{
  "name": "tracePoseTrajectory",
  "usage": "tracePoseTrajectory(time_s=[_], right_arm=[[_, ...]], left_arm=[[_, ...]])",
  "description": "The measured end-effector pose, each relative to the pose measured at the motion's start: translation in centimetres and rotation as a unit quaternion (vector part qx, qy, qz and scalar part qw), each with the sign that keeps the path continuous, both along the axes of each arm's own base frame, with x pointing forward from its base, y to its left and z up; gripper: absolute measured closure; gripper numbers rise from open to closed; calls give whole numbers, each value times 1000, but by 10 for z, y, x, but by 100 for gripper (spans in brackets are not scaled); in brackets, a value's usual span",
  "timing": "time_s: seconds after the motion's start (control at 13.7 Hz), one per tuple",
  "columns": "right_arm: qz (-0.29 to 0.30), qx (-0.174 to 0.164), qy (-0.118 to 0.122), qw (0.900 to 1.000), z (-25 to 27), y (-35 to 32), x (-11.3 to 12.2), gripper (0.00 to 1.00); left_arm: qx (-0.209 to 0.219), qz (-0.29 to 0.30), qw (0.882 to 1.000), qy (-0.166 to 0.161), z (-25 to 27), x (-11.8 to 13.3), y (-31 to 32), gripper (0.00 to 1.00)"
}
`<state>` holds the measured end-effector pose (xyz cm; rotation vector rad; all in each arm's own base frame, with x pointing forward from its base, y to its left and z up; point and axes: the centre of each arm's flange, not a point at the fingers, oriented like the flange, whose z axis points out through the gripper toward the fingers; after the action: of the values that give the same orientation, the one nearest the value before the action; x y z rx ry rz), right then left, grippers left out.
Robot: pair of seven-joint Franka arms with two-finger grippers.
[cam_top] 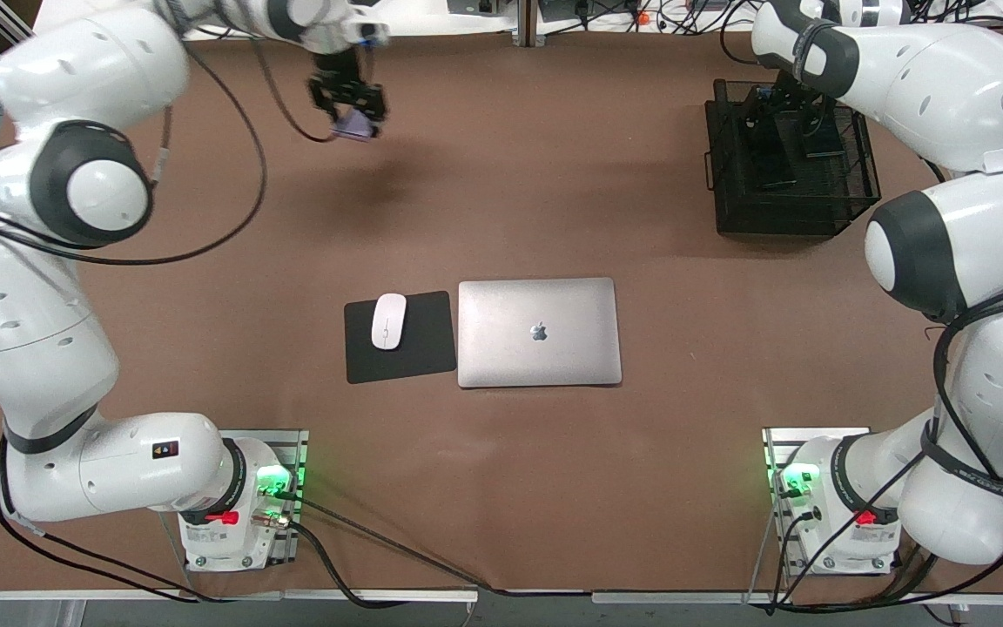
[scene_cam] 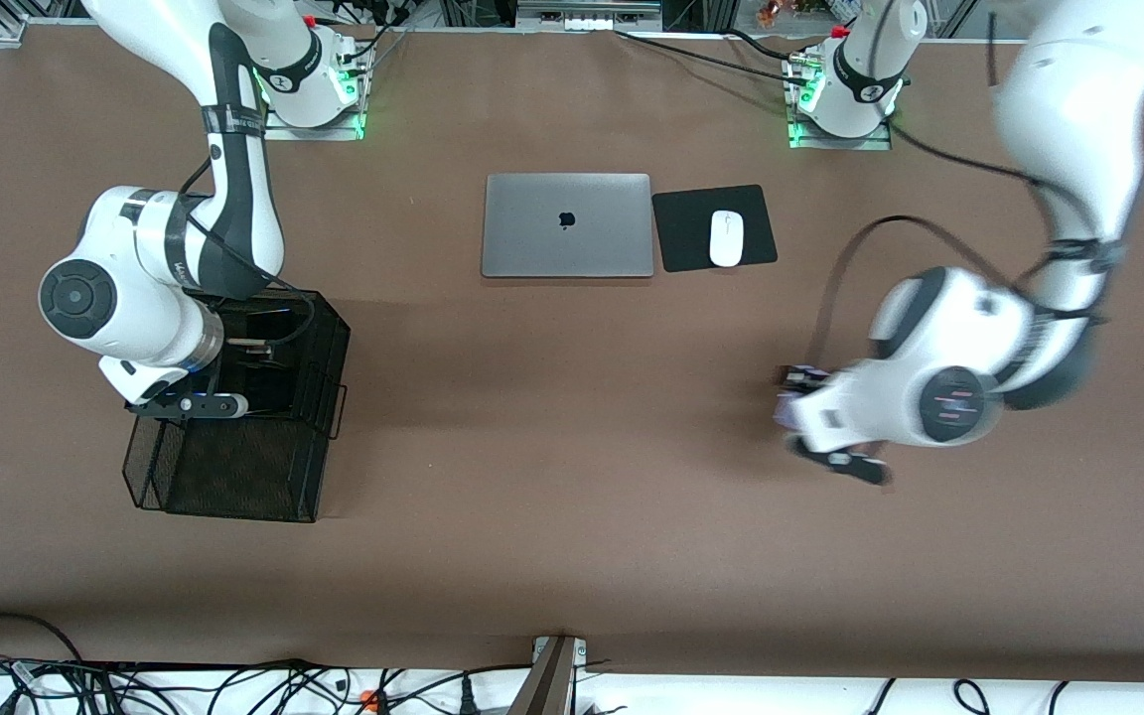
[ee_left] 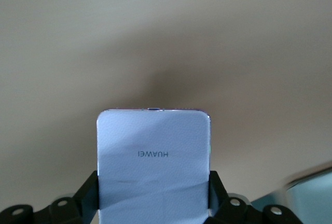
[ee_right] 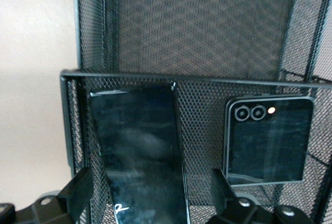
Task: Place phones with both arms
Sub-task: 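Set the white phone down beside the laptop with the left gripper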
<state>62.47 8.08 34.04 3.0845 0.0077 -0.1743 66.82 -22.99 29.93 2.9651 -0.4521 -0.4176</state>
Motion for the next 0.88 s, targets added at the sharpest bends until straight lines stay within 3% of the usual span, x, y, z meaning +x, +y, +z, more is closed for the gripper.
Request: tracePoseTrajectory(time_s=[0.15,0.29,0.44,0.66,0.81,0.88], right_arm=[[6,5,4,1000,17,8,5,0],[15,12,14,1000,51,19,11,0],[15,15,19,1000,89,30,14,0],[-1,14,17,1000,112,49,13,0],[-6,11,19,1000,109,57,12,0],[-8,9,20,1000,107,59,12,0]], left_arm=[[-29,37,999,4,-28,-17,-68,16],[-55,90,994,-16,-54,-35,-134,16],[-77,149,985,-39,-78,-60,-199,16],[-89,190,977,-38,-116,-104,-263,16],[-85,210,973,-35,-128,-119,-280,2],[-83,221,971,-36,-125,-116,-278,0]])
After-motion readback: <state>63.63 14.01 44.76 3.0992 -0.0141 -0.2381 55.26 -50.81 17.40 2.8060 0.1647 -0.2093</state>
